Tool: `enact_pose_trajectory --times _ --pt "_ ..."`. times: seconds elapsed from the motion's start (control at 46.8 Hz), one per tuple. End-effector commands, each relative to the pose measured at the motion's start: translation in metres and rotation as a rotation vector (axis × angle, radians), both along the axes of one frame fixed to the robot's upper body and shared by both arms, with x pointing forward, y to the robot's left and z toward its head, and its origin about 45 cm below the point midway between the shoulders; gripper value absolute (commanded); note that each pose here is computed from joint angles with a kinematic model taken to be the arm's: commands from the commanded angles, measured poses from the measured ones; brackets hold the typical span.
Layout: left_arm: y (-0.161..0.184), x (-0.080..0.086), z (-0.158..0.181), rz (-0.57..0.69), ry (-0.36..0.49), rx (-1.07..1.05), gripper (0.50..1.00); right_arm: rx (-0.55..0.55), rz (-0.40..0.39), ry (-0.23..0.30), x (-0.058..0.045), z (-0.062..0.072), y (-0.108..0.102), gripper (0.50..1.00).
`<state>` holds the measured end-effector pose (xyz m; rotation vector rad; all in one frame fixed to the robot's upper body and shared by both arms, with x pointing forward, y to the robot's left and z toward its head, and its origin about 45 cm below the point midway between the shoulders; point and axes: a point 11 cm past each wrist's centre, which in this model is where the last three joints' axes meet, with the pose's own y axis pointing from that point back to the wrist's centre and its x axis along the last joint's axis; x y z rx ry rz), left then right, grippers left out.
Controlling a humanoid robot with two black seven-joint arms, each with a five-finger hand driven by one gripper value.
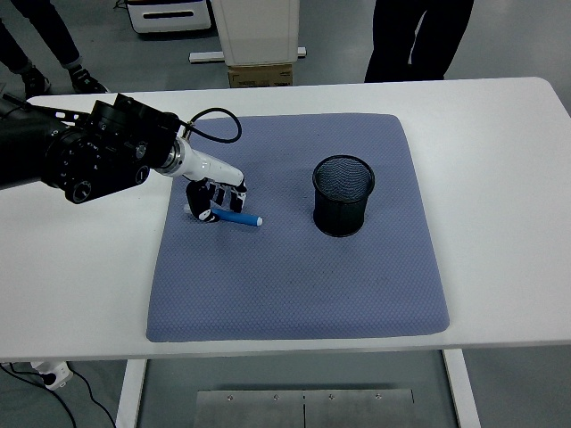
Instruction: Left hand places marker in pen holder
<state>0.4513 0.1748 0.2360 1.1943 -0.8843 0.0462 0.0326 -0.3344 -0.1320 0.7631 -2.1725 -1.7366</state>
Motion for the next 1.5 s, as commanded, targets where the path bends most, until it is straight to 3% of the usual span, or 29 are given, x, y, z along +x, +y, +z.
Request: enact_pose_trajectory --times 0.0,0.299,0.577,0.791,1.068,1.474 --pt "0.0 -0.001 -0.001 -0.001 0.002 -0.001 0.596 0.0 0.0 -0.001 0.001 0.0 0.0 1.0" --pt "-0.001 0.0 0.0 -0.001 -0.004 -0.006 0.59 0.0 0.0 -0.001 0.001 0.0 0.0 1.0" --pt "-0.004 0.002 0.004 0.001 -0.023 -0.03 0.686 0.0 0.0 -0.001 0.001 0.0 0.0 1.0" --pt "-0.007 -0.001 0.004 -0.011 -0.016 -0.033 0.695 0.0 0.0 0.0 0.0 0.0 0.0 1.0" --pt "-0.012 -0.005 0.003 -0.025 -0.003 -0.035 0.692 0.0 0.0 0.0 0.0 0.0 0.0 1.0" --pt "-0.012 -0.004 0.003 -0.032 -0.024 -0.032 0.646 0.0 0.0 0.0 0.0 0.0 0.0 1.0"
